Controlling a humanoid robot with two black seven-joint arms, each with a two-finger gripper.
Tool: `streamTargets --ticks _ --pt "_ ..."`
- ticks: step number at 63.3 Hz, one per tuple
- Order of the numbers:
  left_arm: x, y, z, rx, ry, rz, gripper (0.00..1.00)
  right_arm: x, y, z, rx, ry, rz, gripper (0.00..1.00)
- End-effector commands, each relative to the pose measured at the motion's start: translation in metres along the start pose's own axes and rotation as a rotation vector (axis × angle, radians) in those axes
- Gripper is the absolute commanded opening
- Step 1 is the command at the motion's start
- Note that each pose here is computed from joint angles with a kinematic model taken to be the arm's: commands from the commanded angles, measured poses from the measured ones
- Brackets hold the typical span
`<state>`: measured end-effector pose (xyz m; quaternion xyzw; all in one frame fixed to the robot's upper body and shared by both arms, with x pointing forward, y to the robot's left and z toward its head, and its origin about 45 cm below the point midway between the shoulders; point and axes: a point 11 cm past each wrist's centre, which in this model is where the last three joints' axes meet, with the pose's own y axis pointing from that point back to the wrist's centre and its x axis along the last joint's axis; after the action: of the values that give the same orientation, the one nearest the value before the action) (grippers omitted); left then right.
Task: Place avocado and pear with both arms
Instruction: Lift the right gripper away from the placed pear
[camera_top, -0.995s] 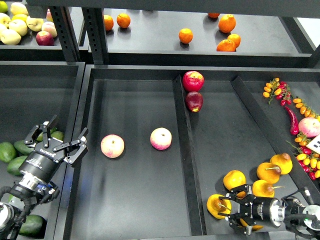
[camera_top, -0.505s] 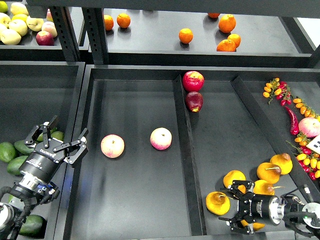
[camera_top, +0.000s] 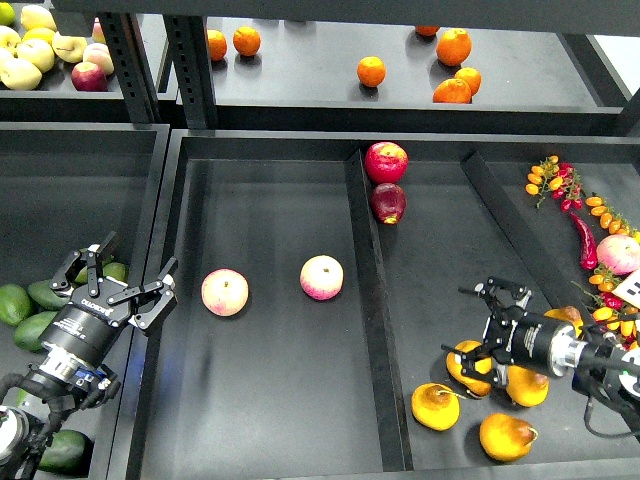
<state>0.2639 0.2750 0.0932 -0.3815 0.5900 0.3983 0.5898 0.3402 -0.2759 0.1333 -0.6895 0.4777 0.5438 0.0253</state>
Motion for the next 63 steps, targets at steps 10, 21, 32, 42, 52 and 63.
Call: streamTargets --ticks 10,21,32,42,52,63 --pt "0.004 0.003 0.001 -0.006 0.004 0.011 0.99 -0.04 -0.019 -0.016 0.155 -0.212 -0.162 0.98" --pt "0.004 0.005 0.007 -0.027 0.003 0.013 0.99 -0.055 -0.034 -0.005 0.21 -0.383 -0.259 0.99" --pt "-0.002 0.002 0.006 -0.02 -0.005 -0.006 0.99 -0.025 -0.021 -0.016 0.286 -0.453 -0.223 0.99" --pt "-0.002 0.003 0.007 -0.024 -0.004 -0.004 0.99 -0.021 -0.018 -0.019 0.307 -0.511 -0.265 0.99" --pt "-0.006 0.004 0.012 -0.04 -0.01 -0.016 0.99 -0.024 -0.016 -0.021 0.33 -0.492 -0.328 1.0" --pt "-0.004 0.006 0.014 -0.048 -0.007 -0.01 0.99 -0.028 -0.024 -0.005 0.292 -0.445 -0.36 1.0"
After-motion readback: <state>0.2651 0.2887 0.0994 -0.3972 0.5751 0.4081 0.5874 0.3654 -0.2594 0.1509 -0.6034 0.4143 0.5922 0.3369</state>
